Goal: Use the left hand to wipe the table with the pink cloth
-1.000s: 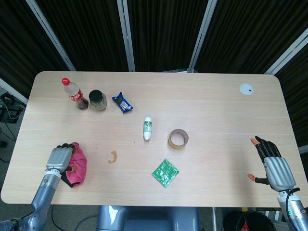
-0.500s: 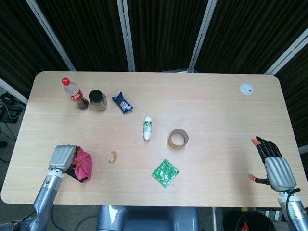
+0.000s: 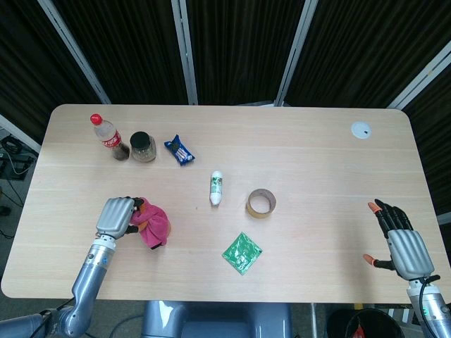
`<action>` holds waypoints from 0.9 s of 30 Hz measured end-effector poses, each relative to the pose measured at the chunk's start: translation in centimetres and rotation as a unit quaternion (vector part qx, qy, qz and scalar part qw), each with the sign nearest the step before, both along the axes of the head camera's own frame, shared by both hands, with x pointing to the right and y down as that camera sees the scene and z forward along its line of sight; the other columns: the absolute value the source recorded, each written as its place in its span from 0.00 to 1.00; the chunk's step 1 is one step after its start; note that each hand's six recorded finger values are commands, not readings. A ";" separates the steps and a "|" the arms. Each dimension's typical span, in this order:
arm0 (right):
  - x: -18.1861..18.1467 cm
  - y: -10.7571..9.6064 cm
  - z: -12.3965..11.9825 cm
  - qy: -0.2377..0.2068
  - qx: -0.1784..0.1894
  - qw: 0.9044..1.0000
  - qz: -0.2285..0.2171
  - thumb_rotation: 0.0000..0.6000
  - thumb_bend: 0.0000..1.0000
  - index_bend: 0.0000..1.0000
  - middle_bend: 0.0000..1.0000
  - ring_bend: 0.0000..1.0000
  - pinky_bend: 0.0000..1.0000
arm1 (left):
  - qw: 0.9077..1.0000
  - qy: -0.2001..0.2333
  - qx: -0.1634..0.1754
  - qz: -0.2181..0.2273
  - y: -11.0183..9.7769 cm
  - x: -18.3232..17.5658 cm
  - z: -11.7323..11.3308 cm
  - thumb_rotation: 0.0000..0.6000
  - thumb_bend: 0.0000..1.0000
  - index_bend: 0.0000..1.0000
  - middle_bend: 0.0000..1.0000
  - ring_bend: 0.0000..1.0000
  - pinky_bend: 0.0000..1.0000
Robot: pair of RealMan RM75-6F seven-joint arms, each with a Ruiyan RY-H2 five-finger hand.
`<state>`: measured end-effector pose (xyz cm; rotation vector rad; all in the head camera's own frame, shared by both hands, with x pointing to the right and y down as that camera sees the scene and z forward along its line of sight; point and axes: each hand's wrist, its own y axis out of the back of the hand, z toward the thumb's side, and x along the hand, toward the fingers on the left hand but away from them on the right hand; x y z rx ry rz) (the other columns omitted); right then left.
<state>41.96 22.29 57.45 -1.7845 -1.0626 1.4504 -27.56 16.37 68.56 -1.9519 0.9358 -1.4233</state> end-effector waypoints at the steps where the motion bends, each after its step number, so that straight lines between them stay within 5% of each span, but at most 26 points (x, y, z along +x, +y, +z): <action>1: 0.0 0.0 0.0 0.000 0.000 1.000 0.000 1.00 0.02 0.00 0.00 0.00 0.00 | 1.000 0.004 -0.003 -0.001 0.0 0.4 0.2 1.00 0.61 0.85 0.60 0.49 0.53; 14: 0.1 0.0 0.0 -0.007 -0.002 1.000 0.004 1.00 0.02 0.00 0.00 0.00 0.00 | 0.999 0.004 -0.027 0.044 2.0 5.3 2.9 1.00 0.61 0.84 0.59 0.49 0.53; 27: 0.2 0.0 -0.1 -0.010 -0.004 1.000 0.005 1.00 0.02 0.00 0.00 0.00 0.00 | 0.994 -0.077 -0.018 0.076 2.3 1.9 4.9 1.00 0.61 0.84 0.59 0.49 0.53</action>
